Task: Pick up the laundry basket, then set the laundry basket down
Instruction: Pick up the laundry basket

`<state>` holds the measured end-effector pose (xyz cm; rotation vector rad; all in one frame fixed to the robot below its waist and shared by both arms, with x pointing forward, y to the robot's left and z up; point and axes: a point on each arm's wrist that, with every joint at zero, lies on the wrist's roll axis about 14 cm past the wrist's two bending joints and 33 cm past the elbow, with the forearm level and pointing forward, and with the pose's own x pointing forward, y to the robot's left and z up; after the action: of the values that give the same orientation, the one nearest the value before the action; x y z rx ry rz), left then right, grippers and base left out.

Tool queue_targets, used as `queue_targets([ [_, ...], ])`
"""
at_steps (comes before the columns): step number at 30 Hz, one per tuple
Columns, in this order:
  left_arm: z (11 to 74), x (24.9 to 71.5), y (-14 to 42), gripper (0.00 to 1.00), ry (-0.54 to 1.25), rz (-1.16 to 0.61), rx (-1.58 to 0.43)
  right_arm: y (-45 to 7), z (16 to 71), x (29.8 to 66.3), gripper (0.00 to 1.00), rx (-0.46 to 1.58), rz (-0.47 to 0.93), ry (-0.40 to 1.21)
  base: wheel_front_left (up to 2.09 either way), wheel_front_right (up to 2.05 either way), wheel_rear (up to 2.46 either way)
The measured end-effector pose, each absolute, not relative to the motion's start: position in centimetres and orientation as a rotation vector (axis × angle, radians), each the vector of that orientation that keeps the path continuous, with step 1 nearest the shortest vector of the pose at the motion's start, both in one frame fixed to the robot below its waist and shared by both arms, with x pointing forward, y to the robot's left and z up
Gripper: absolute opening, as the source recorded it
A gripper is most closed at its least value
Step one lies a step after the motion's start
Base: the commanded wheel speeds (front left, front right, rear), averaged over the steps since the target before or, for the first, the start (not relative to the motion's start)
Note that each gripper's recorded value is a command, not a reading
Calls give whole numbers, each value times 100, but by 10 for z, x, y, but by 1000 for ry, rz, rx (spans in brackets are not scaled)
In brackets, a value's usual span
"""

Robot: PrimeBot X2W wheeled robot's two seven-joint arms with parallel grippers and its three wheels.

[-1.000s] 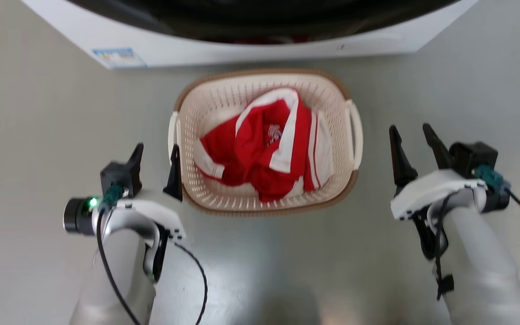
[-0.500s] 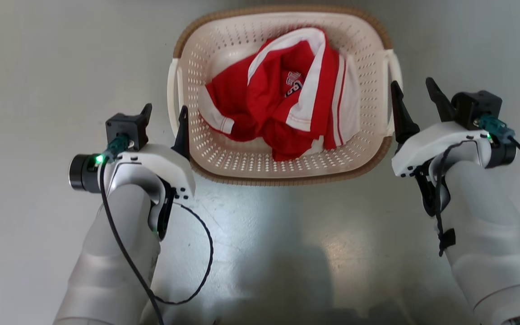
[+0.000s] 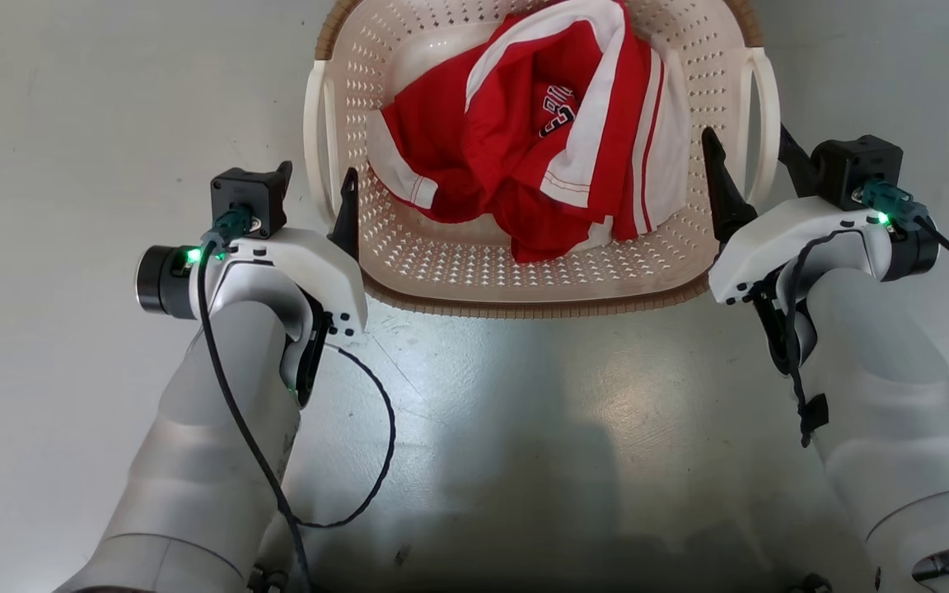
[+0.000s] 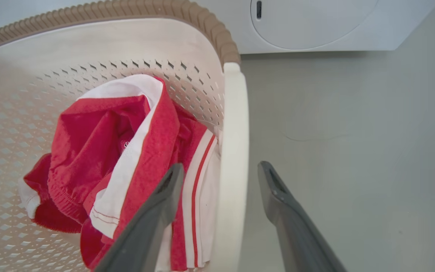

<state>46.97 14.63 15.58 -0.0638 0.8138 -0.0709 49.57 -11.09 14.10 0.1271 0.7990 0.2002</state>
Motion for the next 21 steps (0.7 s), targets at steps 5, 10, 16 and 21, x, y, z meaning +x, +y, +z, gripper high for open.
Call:
queue_targets([
  [5, 152, 472, 144, 100, 820, -84, -58, -109, 133, 491, 100, 123, 208, 823, 0, 0, 0],
  [10, 151, 473, 139, 100, 828, -110, -48, -107, 134, 496, 81, 111, 222, 816, 0, 0, 0],
  [16, 149, 472, 130, 30, 839, -143, -43, -107, 134, 494, 19, 98, 234, 820, 0, 0, 0],
  [21, 151, 475, 125, 0, 836, -146, -58, -112, 135, 494, 0, 92, 225, 823, 0, 0, 0],
])
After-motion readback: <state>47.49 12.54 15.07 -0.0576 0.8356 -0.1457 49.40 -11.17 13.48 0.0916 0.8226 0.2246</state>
